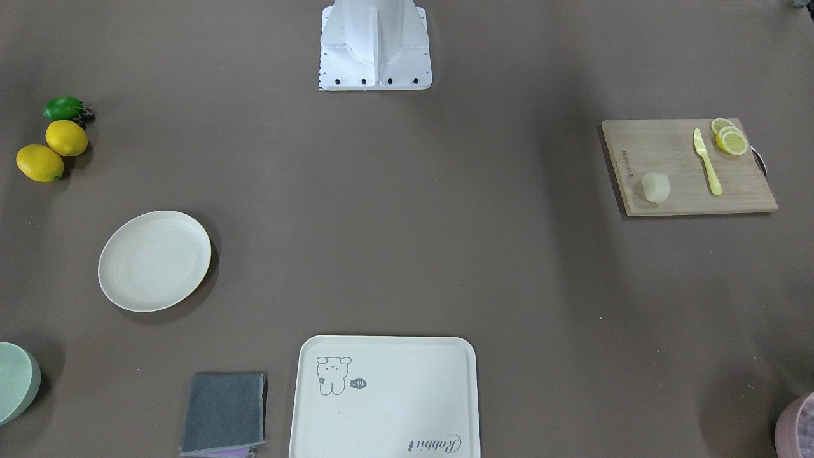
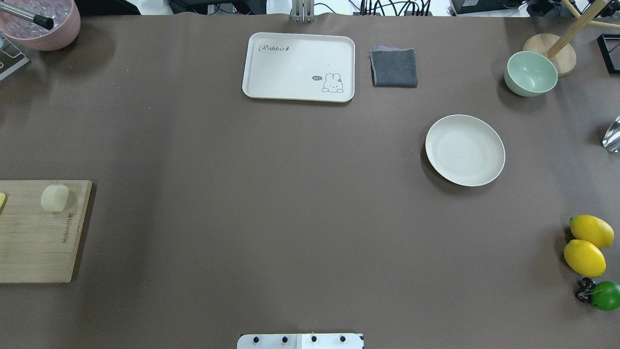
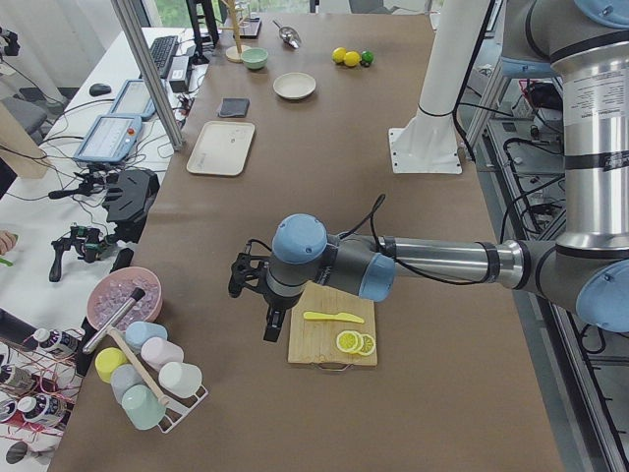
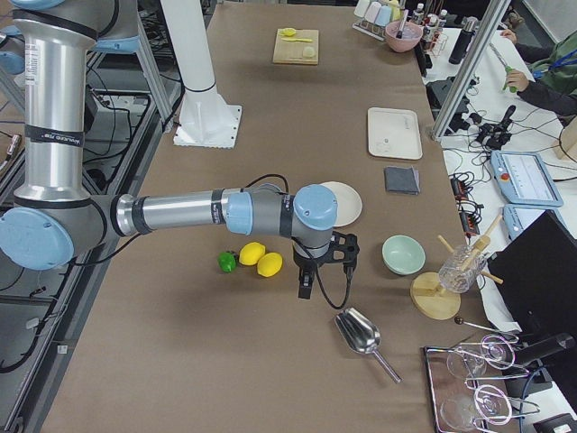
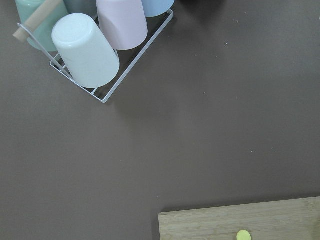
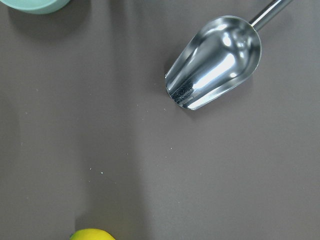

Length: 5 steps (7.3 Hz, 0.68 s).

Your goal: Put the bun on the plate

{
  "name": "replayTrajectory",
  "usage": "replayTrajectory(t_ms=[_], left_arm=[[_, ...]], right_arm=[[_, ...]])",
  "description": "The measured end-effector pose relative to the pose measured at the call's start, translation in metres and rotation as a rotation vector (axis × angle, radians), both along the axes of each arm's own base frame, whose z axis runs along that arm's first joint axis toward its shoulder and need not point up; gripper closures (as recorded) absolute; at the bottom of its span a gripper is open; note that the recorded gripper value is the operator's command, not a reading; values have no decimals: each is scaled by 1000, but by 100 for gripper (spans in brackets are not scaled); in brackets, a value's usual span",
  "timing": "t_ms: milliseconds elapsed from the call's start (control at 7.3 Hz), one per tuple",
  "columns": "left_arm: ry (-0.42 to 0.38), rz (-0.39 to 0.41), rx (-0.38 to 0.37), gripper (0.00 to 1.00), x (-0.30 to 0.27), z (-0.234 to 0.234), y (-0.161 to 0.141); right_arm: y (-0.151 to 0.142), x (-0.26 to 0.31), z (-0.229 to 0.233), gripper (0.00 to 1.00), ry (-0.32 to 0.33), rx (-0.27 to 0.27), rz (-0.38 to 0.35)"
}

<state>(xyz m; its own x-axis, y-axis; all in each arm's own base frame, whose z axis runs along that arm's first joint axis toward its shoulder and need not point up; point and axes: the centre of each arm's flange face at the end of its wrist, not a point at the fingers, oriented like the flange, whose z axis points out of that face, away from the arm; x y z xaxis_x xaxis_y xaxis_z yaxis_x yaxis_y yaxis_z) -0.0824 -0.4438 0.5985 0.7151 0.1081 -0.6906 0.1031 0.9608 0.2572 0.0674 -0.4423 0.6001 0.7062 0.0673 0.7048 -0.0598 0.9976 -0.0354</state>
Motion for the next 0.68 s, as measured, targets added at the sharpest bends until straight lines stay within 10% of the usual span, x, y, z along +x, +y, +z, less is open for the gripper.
replayTrajectory(t_ms=[685], left_arm=[[-3,43,164,2,18,-32,-18]], right_arm=[[-9,-17,-16,0,-89,116,-29]])
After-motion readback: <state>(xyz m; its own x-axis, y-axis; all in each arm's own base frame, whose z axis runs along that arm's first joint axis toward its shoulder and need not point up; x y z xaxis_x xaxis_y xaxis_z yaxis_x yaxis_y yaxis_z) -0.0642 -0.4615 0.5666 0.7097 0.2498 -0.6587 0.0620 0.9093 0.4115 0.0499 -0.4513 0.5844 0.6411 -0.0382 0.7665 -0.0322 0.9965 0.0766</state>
